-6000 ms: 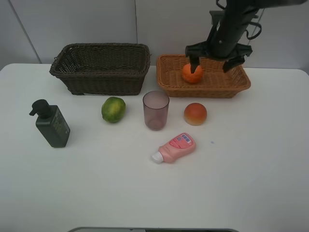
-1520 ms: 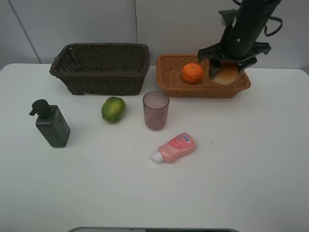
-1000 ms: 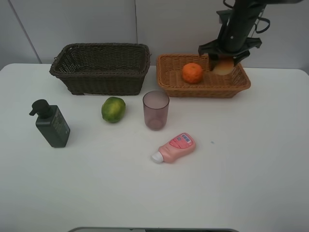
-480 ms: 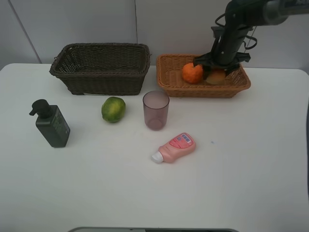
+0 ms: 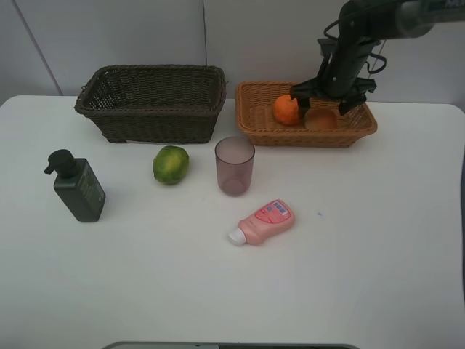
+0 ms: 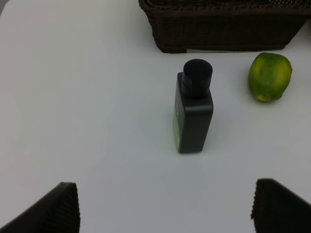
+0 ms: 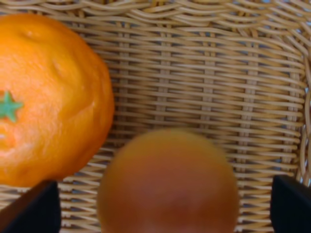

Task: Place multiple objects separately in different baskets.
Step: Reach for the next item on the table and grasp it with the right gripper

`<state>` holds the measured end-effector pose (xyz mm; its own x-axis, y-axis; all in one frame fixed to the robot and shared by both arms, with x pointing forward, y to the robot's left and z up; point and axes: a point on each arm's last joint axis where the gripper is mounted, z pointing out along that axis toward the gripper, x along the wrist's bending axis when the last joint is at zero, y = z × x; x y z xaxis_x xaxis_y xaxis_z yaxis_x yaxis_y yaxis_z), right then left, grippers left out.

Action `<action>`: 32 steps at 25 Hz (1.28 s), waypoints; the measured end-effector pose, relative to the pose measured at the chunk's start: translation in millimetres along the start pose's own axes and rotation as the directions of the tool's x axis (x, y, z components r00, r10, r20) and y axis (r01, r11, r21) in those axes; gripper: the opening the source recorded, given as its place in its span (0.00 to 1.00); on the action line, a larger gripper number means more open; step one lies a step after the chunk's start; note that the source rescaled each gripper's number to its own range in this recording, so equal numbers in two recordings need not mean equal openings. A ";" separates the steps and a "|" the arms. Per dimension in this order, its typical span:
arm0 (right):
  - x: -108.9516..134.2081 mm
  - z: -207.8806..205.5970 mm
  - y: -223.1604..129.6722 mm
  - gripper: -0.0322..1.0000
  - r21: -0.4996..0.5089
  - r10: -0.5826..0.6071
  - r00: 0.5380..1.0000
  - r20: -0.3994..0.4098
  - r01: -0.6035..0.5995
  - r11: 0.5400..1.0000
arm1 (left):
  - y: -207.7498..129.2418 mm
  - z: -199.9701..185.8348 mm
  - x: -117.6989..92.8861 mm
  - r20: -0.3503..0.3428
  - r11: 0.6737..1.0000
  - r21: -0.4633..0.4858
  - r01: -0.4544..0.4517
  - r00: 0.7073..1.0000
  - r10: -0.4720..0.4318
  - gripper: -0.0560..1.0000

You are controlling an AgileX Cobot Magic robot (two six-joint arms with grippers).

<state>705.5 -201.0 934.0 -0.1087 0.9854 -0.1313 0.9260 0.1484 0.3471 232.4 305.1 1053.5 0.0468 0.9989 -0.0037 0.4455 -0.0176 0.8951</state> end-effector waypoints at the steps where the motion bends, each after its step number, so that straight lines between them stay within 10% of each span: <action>1: -0.3 -1.8 0.3 0.92 -0.002 0.001 1.000 0.000 -0.001 1.000 | 0.0 0.0 0.0 0.000 1.000 0.000 0.000 1.000 0.000 0.92; 11: -1.3 -50.9 -2.2 0.92 0.038 0.008 1.000 0.009 -0.008 0.999 | 0.0 0.0 0.0 0.000 1.000 0.000 0.000 1.000 0.000 0.92; 32: 101.8 -151.3 -38.6 0.92 0.056 -0.158 0.983 -0.098 0.164 0.985 | 0.0 0.0 0.0 0.000 1.000 0.000 0.000 1.000 0.000 0.92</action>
<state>604.0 -93.8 1047.7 -0.2881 0.9531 -0.0928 0.9146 0.3026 0.2681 232.4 305.1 1053.5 0.0468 0.9989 -0.0037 0.4455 -0.0176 0.8951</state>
